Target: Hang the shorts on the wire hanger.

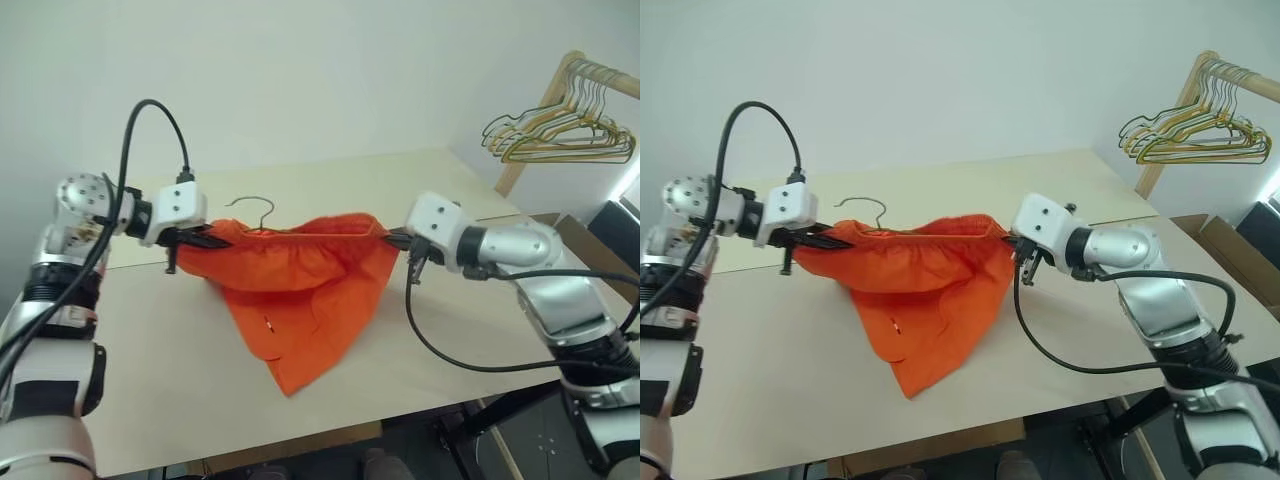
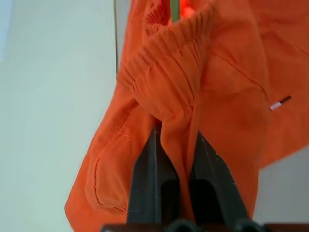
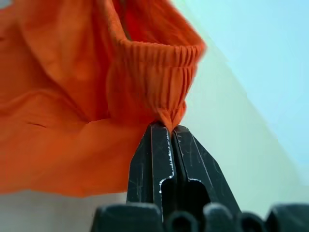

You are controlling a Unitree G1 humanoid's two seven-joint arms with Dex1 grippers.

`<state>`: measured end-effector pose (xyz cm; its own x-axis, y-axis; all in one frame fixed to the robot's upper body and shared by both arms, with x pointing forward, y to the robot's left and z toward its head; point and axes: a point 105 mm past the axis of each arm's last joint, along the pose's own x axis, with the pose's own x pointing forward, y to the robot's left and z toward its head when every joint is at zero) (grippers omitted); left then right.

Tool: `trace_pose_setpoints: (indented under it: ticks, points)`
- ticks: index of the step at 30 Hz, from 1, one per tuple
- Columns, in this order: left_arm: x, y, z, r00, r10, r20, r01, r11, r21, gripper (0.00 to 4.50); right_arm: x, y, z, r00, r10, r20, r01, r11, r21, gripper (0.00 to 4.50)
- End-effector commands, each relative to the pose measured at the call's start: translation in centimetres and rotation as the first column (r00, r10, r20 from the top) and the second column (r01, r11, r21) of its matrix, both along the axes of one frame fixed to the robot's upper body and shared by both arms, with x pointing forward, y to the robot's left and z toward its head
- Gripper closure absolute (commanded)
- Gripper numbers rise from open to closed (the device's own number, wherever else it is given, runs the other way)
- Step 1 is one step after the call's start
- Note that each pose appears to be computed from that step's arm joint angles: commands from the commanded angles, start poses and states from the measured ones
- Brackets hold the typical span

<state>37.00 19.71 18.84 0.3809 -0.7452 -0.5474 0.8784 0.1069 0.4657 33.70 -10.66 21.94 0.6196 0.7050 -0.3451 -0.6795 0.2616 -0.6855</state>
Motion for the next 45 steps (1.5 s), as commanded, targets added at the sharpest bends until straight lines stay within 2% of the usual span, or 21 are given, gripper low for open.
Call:
trace_pose_setpoints:
  ticks: [1,9,13,16,19,25,27,31,33,37,45]
  points:
    - [0.1,-1.7,1.1,0.998,-0.019,0.052,0.023,0.995,-0.094,4.50,-0.1,2.4,3.2,0.984,0.115,0.137,-0.101,0.989,-0.107,4.43]
    - [-0.1,-2.7,1.1,0.997,-0.008,0.072,0.021,0.985,-0.173,4.50,0.5,3.6,3.2,0.958,0.210,0.196,-0.154,0.952,-0.263,4.43]
    - [-0.5,-2.8,1.7,0.996,-0.025,0.081,0.042,0.974,-0.221,4.50,1.4,3.2,2.5,0.955,0.201,0.219,-0.128,0.943,-0.308,4.43]
    - [-1.0,-2.6,1.6,0.996,-0.052,0.066,0.065,0.977,-0.204,4.50,2.1,3.0,2.7,0.950,0.177,0.257,-0.097,0.950,-0.298,4.43]
    - [-1.5,-2.6,1.5,0.996,-0.083,0.045,0.090,0.978,-0.186,4.50,2.5,2.7,3.0,0.948,0.162,0.274,-0.079,0.953,-0.292,3.86]
    - [-1.4,-3.2,2.1,0.993,-0.104,0.062,0.114,0.973,-0.201,4.50,1.9,2.5,3.0,0.953,0.197,0.232,-0.125,0.948,-0.292,1.96]
    - [-1.5,-3.2,2.1,0.989,-0.126,0.070,0.137,0.974,-0.183,4.50,2.2,2.2,3.0,0.967,0.161,0.197,-0.109,0.962,-0.251,1.96]
    - [-1.8,-3.6,2.5,0.983,-0.164,0.087,0.179,0.962,-0.205,4.50,1.9,2.0,2.9,0.986,0.158,0.046,-0.151,0.979,-0.137,1.96]
    - [-2.0,-3.9,2.7,0.977,-0.191,0.098,0.207,0.957,-0.201,4.50,1.9,1.8,3.1,0.987,0.156,0.024,-0.152,0.981,-0.117,1.96]
    - [-2.3,-4.4,3.4,0.962,-0.240,0.128,0.263,0.942,-0.211,4.50,0.7,1.7,3.2,0.962,0.234,-0.140,-0.243,0.969,-0.053,1.96]
    - [-2.4,-5.1,4.4,0.948,-0.279,0.153,0.309,0.922,-0.233,4.50,0.5,2.1,2.8,0.941,0.242,-0.239,-0.253,0.967,-0.019,1.96]
